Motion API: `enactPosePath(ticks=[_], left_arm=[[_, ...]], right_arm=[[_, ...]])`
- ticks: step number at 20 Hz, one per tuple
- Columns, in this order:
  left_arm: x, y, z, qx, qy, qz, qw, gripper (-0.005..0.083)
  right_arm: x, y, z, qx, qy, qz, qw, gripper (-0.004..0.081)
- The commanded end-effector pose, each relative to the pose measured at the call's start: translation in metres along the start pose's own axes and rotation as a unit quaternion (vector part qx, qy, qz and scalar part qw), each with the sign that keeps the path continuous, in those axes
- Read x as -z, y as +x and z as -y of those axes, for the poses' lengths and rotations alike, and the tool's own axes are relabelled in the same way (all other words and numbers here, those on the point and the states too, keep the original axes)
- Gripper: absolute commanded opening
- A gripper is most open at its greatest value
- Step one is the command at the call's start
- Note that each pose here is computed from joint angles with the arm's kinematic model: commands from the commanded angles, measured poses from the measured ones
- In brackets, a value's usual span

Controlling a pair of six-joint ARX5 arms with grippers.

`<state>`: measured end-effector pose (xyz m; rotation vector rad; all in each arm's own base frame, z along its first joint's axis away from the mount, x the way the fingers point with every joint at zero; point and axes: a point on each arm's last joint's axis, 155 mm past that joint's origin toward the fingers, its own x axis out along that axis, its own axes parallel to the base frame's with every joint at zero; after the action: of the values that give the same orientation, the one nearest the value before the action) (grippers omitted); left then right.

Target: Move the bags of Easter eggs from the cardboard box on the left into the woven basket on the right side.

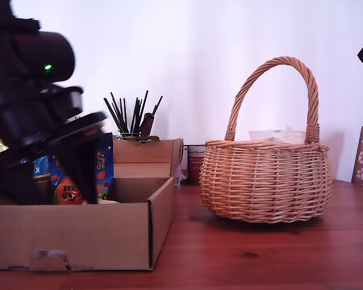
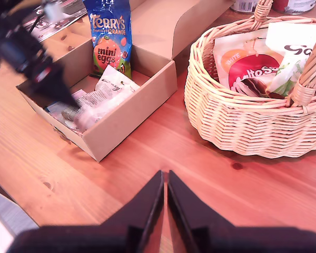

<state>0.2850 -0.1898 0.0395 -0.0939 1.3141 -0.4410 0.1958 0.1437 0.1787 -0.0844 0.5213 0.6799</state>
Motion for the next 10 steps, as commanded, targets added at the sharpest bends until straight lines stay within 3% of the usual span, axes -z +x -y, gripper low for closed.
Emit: enactPosePath(ticks=[1,6,10], left_arm=[[0.007,0.013,-0.004,-0.008,-0.005,-0.029,1.0,0.0624],[0.014,0.033,-0.011,-0.028,-0.009,-0.084,0.996,0.0624],[0.009,0.038,-0.011,-0.028,-0.009,-0.081,0.996,0.06]], right_arm=[[-0.007,-0.002,-0.002,-0.004,-0.005,0.01,1.0,-0.0012],[-0.007,-0.002,-0.002,-0.004,-0.005,0.011,1.0,-0.0012],[-0.007,-0.002,-0.002,-0.004,-0.005,0.011,1.0,-0.0012]])
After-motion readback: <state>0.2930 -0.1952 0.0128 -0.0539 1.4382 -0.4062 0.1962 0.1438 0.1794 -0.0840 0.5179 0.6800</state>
